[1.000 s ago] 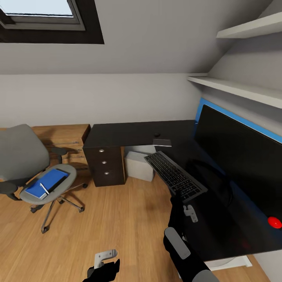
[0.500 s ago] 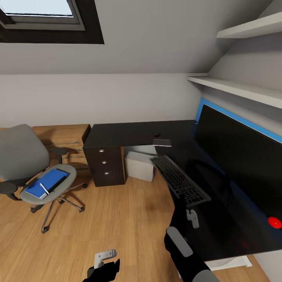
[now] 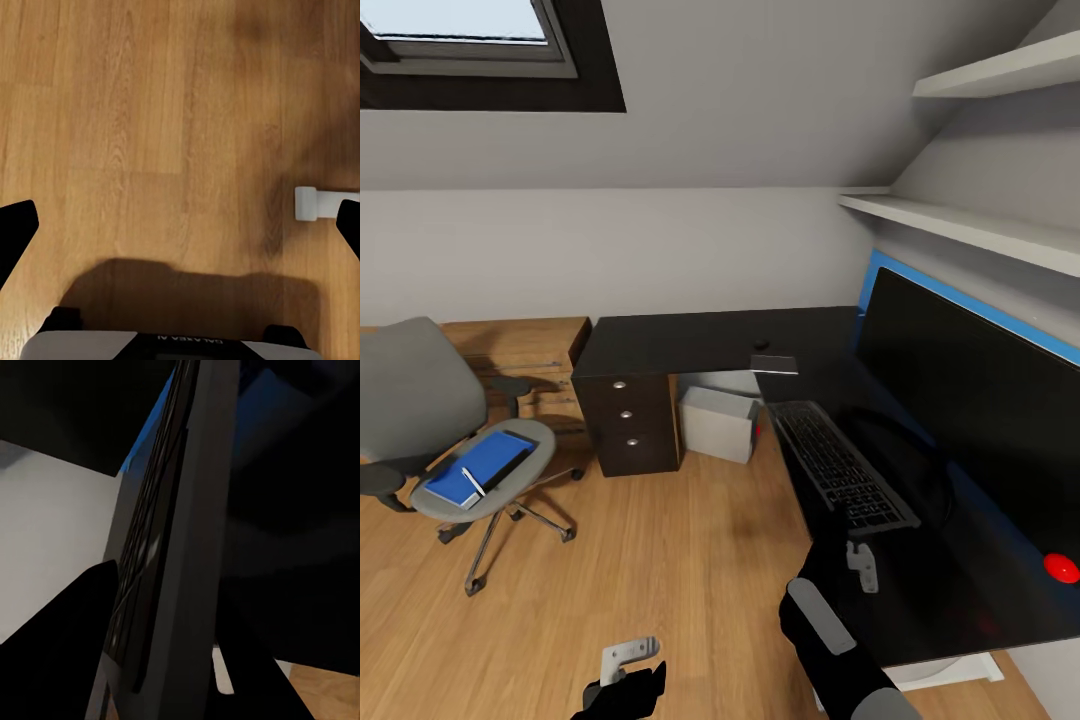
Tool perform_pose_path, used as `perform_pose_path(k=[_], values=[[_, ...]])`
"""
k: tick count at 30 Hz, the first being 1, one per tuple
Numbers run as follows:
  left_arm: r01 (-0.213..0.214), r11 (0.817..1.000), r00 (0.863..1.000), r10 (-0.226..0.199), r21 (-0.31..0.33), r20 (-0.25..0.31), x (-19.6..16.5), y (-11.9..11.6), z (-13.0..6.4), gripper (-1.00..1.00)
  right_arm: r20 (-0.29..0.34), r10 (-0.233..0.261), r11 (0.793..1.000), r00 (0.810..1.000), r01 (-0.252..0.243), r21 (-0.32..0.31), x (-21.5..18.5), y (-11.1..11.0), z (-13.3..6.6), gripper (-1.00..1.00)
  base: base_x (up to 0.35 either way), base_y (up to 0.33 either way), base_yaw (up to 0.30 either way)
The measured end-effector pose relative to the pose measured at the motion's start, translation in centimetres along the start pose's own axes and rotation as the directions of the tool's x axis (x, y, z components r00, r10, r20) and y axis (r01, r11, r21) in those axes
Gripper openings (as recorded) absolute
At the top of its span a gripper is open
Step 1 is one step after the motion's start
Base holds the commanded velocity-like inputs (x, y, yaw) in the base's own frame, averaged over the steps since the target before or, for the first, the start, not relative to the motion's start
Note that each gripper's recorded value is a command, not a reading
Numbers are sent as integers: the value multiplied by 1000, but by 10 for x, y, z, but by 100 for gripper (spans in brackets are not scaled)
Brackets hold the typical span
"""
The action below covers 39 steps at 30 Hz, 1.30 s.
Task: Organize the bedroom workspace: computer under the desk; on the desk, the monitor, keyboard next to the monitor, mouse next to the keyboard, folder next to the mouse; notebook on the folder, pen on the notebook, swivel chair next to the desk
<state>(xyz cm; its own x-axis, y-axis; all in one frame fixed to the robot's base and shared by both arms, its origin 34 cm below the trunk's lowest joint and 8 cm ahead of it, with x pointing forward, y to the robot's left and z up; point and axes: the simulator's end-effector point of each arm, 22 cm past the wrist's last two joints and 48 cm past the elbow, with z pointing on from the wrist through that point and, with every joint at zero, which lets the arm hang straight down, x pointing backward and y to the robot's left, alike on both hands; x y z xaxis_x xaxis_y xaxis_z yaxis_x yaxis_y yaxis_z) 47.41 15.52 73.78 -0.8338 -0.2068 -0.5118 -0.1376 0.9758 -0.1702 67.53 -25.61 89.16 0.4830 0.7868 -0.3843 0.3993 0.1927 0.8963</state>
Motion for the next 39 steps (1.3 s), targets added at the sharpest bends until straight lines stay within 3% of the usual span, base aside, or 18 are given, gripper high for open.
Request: perform_pose_path(k=[3, 11, 39], values=[[0, 1000, 1000, 0, 1, 0, 0, 0, 0, 100, 38, 11, 999, 999, -12, 33, -15, -11, 8, -100, 0, 0, 0], [3, 1000, 1000, -3, 2, 1, -1, 0, 0, 100, 61, -6, 1000, 998, 4, 24, -31, -13, 19, -100, 0, 0, 0], [3, 1000, 1000, -3, 2, 1, -1, 0, 0, 100, 55, -2, 1000, 998, 1, 10, -30, -8, 20, -100, 57, 0, 0]])
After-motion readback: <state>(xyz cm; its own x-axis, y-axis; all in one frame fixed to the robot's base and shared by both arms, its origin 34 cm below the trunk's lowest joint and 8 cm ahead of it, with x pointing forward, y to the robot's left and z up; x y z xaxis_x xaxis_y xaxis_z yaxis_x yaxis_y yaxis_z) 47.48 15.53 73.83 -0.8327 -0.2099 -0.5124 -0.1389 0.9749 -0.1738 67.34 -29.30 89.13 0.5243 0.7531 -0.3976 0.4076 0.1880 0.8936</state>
